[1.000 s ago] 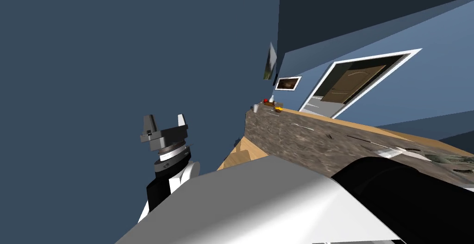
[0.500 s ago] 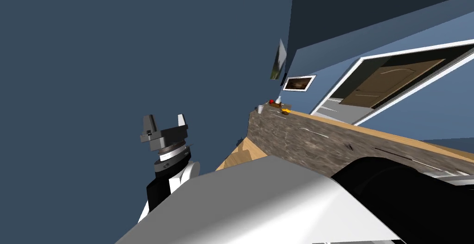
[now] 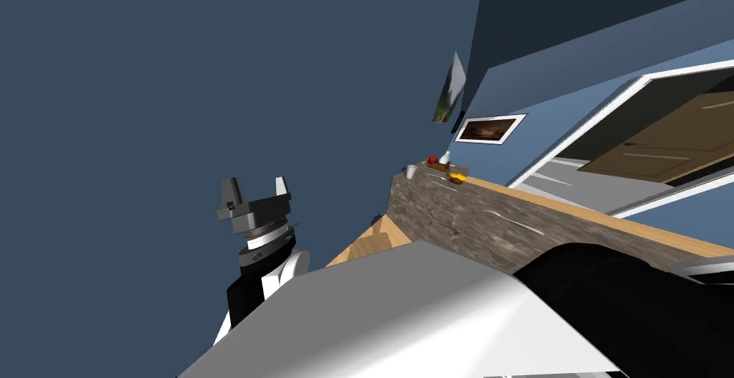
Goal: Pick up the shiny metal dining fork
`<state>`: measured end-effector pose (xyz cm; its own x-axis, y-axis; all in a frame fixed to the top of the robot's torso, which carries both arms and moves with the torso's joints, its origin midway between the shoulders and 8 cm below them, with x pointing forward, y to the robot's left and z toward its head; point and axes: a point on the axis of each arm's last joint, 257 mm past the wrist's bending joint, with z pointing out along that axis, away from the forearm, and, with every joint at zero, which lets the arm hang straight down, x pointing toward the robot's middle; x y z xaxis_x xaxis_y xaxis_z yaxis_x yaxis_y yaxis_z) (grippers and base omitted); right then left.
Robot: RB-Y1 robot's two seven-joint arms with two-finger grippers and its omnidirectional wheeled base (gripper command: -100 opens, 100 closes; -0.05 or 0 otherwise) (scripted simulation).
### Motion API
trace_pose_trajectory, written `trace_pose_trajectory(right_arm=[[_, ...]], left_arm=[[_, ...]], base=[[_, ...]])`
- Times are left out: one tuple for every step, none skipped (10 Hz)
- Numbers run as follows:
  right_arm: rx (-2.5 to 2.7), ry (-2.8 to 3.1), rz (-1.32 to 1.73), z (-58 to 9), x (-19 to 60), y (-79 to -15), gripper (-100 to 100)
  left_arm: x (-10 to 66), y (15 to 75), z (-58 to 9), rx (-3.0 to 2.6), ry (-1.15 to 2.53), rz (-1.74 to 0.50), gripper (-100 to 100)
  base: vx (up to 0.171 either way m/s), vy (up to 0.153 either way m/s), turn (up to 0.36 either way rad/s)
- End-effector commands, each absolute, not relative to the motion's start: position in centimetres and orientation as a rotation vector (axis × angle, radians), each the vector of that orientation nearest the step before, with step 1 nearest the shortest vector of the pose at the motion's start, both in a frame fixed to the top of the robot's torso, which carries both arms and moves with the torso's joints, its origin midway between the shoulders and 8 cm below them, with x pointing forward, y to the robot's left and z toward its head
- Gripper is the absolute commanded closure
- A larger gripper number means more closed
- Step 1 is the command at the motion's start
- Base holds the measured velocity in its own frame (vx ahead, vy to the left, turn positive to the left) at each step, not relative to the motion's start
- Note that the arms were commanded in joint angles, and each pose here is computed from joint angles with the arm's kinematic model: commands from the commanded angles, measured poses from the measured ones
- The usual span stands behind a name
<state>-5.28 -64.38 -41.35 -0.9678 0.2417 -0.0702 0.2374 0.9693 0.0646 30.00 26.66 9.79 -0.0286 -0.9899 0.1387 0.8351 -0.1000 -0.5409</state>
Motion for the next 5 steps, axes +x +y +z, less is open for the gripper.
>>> trace_pose_trajectory(right_arm=[[0.343,3.049,-0.059,-38.5,-5.3,-68.7,-100],[0.326,3.048,-0.124,-37.0,-5.0,-70.7,-100],[0.325,3.048,-0.135,-36.8,-5.1,-71.0,-100],[0.31,3.041,-0.207,-35.3,-4.8,-73.2,-100],[0.299,3.031,-0.26,-34.1,-4.4,-74.7,-100]], left_arm=[[30.0,26.7,9.8,-0.558,0.357,-1.588,0],[30.0,26.7,9.8,-0.558,0.357,-1.588,0],[30.0,26.7,9.8,-0.558,0.358,-1.588,0],[30.0,26.7,9.8,-0.558,0.358,-1.588,0],[30.0,26.7,9.8,-0.558,0.358,-1.588,0]], base=[[-0.005,-0.144,0.323],[-0.031,-0.225,0.399],[-0.012,-0.205,0.203],[0.007,-0.178,0.204],[0.002,-0.208,0.303]])
